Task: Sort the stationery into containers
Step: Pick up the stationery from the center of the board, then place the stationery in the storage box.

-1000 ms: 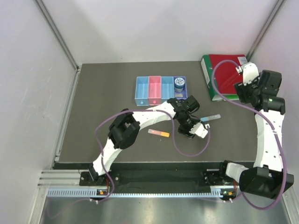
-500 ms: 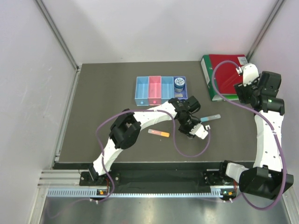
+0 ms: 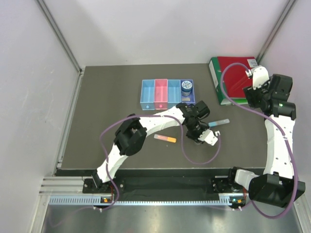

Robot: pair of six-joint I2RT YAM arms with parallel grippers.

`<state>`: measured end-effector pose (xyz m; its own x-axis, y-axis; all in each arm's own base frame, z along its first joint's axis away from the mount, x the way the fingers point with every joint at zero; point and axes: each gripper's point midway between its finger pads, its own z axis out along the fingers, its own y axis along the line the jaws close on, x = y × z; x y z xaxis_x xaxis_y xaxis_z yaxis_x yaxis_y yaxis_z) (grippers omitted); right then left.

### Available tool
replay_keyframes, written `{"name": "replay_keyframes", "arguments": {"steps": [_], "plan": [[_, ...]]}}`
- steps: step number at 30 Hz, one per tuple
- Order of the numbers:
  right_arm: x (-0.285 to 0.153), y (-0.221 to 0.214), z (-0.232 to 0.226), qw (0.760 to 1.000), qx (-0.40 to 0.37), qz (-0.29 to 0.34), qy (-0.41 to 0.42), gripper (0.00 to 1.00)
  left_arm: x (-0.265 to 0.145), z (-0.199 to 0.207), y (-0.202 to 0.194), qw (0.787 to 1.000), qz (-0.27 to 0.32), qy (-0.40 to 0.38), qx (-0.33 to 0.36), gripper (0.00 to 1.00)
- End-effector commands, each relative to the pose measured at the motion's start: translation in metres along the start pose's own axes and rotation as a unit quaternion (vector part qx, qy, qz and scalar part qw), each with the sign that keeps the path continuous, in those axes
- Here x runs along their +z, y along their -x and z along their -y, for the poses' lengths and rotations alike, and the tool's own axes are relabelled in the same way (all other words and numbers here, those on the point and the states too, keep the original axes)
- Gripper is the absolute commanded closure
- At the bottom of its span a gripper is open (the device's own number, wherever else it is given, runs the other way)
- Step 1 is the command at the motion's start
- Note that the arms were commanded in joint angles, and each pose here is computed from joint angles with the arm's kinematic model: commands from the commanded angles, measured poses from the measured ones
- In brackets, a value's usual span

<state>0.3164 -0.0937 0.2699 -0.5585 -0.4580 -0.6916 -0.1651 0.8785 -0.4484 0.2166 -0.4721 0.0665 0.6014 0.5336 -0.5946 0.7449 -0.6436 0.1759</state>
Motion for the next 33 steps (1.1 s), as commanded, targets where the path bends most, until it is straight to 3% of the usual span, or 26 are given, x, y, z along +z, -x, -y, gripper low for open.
{"name": "replay_keyframes", "arguments": {"steps": [1, 10, 13, 17, 22, 29, 33], "plan": [[-0.012, 0.011, 0.009, 0.999, 0.01, 0.032, -0.019, 0.33, -0.03, -0.032, 0.004, 0.995, -0.028, 0.087, -0.034, 0.95], [-0.017, 0.016, 0.006, 0.999, 0.019, 0.043, -0.013, 0.32, -0.101, -0.048, -0.005, 0.966, -0.022, 0.225, -0.126, 1.0], [-0.017, 0.018, 0.007, 0.999, 0.021, 0.044, -0.014, 0.32, -0.133, -0.053, -0.016, 0.945, -0.018, 0.273, -0.181, 1.0], [-0.018, 0.019, 0.007, 0.999, 0.025, 0.044, -0.013, 0.32, -0.188, -0.072, -0.025, 0.901, 0.003, 0.358, -0.243, 1.0], [-0.02, 0.021, 0.008, 0.998, 0.027, 0.046, -0.013, 0.32, -0.264, -0.085, -0.064, 0.825, -0.013, 0.477, -0.303, 1.0], [-0.023, 0.023, 0.008, 0.998, 0.031, 0.047, -0.013, 0.32, -0.328, -0.085, -0.143, 0.745, -0.029, 0.546, -0.383, 1.0], [-0.024, 0.025, 0.01, 0.998, 0.03, 0.045, -0.012, 0.32, -0.339, -0.089, -0.188, 0.717, -0.033, 0.55, -0.428, 1.0]]}}
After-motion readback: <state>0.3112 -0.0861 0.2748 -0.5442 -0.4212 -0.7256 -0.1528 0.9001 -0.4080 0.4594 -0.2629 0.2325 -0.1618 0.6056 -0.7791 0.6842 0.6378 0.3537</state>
